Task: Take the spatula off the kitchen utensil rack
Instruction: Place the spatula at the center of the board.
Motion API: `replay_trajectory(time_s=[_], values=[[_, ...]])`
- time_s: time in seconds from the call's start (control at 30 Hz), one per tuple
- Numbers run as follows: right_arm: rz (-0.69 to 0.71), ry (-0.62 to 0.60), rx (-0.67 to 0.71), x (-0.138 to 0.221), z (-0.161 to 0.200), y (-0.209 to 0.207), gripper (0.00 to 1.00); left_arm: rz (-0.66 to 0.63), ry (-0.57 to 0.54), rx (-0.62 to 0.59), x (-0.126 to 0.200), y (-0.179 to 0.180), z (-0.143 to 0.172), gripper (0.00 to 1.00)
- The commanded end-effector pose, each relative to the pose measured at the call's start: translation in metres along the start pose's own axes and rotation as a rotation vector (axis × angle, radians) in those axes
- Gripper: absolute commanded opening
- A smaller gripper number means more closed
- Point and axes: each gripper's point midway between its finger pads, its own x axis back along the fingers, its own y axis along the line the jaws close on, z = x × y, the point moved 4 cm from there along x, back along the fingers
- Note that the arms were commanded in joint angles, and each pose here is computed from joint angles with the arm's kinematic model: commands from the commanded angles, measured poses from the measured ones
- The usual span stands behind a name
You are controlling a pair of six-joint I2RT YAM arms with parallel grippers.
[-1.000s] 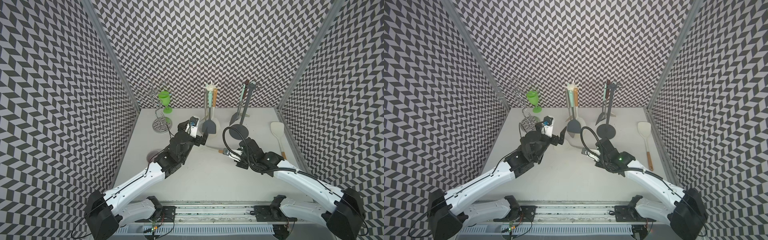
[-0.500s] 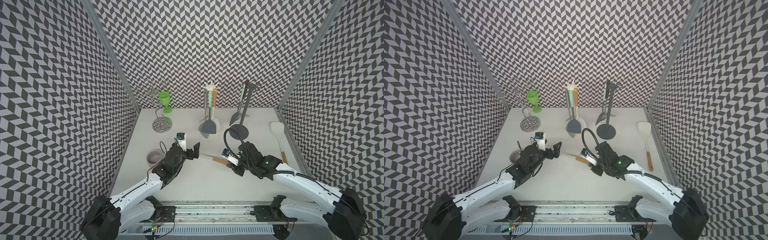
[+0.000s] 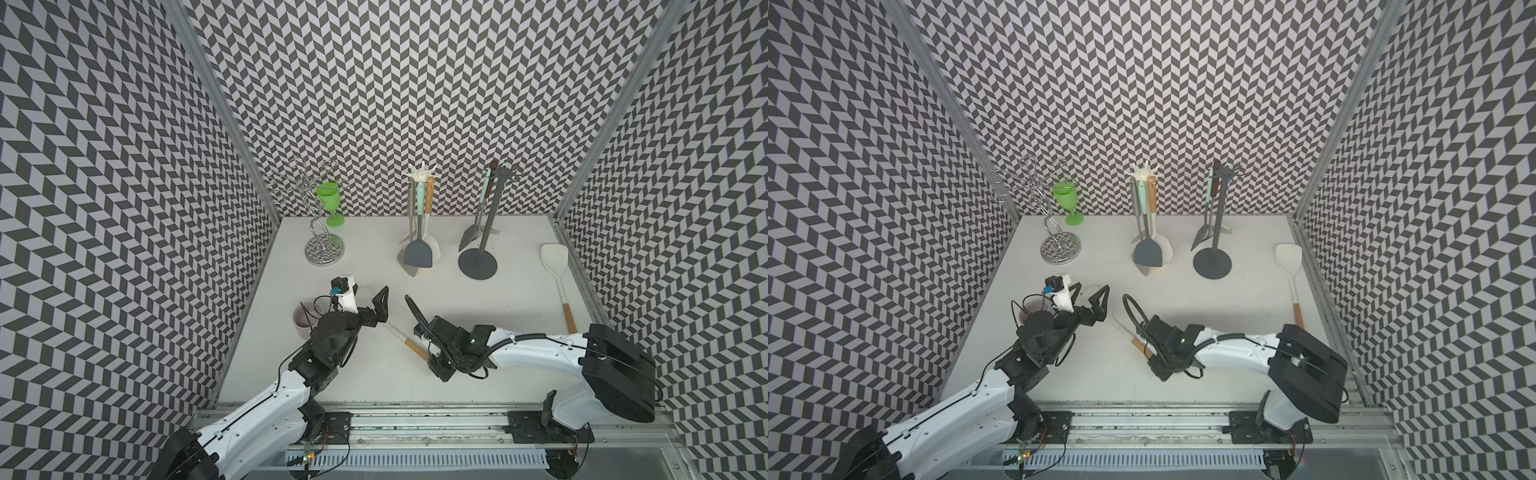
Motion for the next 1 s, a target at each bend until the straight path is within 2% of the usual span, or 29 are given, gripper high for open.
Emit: replay_trajectory(time_s=[0.0,0.17,0.5,0.77,0.9,0.97], values=[[0.017,-0.045,-0.21,-0.001,0.016,-0.005,0.0,-0.008,-0.044,0.007,0.001,0.001,-0.008,1.0],[0.036,-0.1,-0.324,0.007,0.038,-0.019,0.0,0.0,-0.023,0.005,-0.004,0.0,-0.003,1.0],[0.091,-0.246,-0.568,0.024,0.061,-0.049,0.0,0.017,0.005,0.007,-0.01,-0.003,0.003,1.0],[0.137,-0.5,-0.754,0.067,0.07,-0.078,0.0,0.03,0.002,0.008,-0.008,-0.004,0.002,1.0],[0.124,-0.585,-0.807,0.083,0.064,-0.082,0.0,0.042,0.006,0.011,-0.009,-0.007,0.002,1.0],[0.17,-0.611,-0.828,0.091,0.063,-0.091,0.0,0.042,0.009,0.012,-0.009,-0.006,0.003,1.0]])
